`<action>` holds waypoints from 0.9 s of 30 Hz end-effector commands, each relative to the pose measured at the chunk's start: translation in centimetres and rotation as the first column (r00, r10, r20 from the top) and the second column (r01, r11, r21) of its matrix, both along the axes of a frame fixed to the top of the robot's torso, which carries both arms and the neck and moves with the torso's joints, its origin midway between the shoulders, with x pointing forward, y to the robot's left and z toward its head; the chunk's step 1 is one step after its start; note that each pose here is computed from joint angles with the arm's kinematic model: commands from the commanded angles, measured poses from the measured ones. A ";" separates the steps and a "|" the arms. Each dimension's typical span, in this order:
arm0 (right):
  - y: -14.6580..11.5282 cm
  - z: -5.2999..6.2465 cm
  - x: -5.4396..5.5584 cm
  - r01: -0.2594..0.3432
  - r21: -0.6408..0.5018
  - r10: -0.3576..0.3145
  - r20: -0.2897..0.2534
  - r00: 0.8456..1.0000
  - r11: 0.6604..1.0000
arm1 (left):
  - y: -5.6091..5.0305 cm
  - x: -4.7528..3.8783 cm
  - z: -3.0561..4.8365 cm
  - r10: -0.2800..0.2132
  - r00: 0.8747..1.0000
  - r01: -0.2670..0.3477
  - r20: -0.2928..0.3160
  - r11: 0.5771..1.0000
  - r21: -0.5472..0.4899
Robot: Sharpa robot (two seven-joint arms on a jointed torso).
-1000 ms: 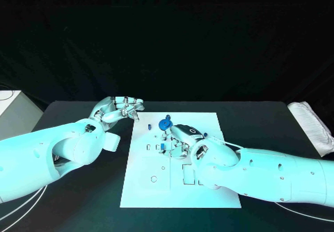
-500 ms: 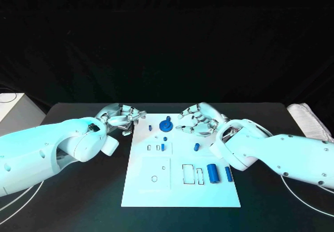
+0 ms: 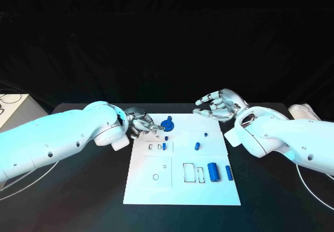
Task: Assemble the parts on the task board
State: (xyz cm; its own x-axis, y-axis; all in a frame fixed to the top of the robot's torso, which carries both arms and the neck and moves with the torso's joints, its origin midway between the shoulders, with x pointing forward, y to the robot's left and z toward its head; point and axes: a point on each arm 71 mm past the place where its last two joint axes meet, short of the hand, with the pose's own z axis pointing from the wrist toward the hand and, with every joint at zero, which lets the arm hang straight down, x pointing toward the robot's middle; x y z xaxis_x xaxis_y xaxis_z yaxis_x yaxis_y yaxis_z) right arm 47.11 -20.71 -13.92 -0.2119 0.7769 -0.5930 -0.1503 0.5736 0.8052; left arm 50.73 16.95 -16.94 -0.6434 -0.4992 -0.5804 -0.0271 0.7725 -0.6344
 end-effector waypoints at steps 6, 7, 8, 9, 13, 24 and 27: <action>-0.5 -0.1 0.2 0.005 -0.014 -0.005 -0.021 1.000 1.000 | -1.6 1.16 -0.32 -0.135 0.989 0.147 -0.060 0.936 0.319; -0.6 -0.1 0.3 0.007 -0.020 -0.007 -0.019 1.000 1.000 | -1.9 1.35 -0.34 -0.145 0.987 0.159 -0.065 0.926 0.342; -0.6 -0.1 0.3 0.007 -0.024 -0.008 -0.018 1.000 1.000 | -2.1 1.45 -0.35 -0.152 0.986 0.166 -0.068 0.921 0.353; -0.6 -0.1 0.4 0.008 -0.025 -0.008 -0.017 1.000 1.000 | -2.3 1.50 -0.36 -0.156 0.985 0.170 -0.070 0.918 0.358; -0.6 -0.1 0.5 0.009 -0.035 -0.009 -0.013 1.000 0.999 | -3.3 1.75 -0.38 -0.170 0.982 0.187 -0.077 0.909 0.373; -0.2 -0.1 0.7 0.007 -0.047 -0.008 -0.009 1.000 0.999 | -4.4 1.92 -0.93 -0.172 0.981 0.195 -0.093 0.911 0.364; -0.1 -0.1 0.7 0.006 -0.048 -0.007 -0.009 1.000 0.999 | -4.7 1.83 -1.28 -0.172 0.980 0.197 -0.099 0.912 0.360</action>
State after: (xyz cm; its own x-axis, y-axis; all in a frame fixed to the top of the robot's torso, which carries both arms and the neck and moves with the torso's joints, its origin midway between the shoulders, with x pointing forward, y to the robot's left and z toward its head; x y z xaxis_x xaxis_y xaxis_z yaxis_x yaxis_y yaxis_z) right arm 47.85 -21.00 -14.06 -0.2028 0.7626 -0.6143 -0.1272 0.6015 0.7887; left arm 52.68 12.50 -18.12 -0.7322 -0.1313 -0.6683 0.1072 0.9468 -0.3034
